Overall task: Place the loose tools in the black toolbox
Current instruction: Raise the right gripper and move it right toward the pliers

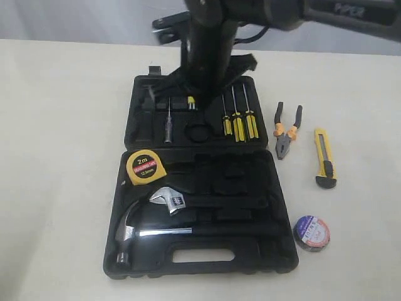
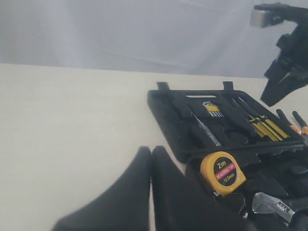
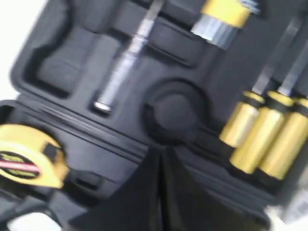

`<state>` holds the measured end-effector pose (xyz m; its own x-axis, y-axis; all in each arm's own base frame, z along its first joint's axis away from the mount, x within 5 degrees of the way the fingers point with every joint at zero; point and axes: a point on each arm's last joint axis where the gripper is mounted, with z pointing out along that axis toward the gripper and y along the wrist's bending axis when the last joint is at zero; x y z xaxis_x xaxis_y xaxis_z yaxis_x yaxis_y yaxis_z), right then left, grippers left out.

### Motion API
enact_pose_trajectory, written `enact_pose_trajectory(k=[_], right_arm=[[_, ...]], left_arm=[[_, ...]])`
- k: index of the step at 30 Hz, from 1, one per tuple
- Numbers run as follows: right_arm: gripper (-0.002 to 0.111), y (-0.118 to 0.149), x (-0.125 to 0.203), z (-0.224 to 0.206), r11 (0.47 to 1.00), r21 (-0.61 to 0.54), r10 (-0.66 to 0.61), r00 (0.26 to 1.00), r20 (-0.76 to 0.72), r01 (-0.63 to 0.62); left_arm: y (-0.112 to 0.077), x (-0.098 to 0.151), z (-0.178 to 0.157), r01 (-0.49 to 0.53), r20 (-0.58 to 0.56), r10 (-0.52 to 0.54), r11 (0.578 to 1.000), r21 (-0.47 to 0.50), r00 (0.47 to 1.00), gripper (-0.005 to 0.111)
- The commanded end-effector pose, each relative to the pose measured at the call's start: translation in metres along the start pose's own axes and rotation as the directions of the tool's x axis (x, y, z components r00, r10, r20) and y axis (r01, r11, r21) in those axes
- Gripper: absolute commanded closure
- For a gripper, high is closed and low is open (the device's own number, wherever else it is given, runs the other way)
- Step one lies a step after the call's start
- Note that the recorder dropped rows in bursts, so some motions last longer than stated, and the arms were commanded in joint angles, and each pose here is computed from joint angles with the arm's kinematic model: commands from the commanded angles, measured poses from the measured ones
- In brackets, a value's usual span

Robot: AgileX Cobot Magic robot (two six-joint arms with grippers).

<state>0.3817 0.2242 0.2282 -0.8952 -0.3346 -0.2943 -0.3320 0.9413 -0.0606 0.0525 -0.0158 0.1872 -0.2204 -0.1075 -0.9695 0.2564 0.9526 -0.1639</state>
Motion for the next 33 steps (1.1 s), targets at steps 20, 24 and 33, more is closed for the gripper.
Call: enact_pose_trajectory(k=[20, 24, 33], right_arm=[[0.109, -0.195, 0.102, 0.031, 0.893, -0.047, 0.445, 0.893, -0.074, -0.448], [0.109, -0.209, 0.111, 0.036, 0.883, -0.022, 0.467, 0.882, -0.058, -0.469], [0.109, -0.211, 0.105, 0.036, 0.881, -0.027, 0.473, 0.881, 0.009, -0.473]], left_arm=[[-0.001, -0.001, 0.0, 0.007, -0.003, -0.007, 1.0, 0.006, 1.0, 0.107], [-0.001, -0.001, 0.0, 0.007, -0.003, -0.007, 1.0, 0.006, 1.0, 0.107], [-0.001, -0.001, 0.0, 0.007, -0.003, -0.007, 1.0, 0.006, 1.0, 0.107]])
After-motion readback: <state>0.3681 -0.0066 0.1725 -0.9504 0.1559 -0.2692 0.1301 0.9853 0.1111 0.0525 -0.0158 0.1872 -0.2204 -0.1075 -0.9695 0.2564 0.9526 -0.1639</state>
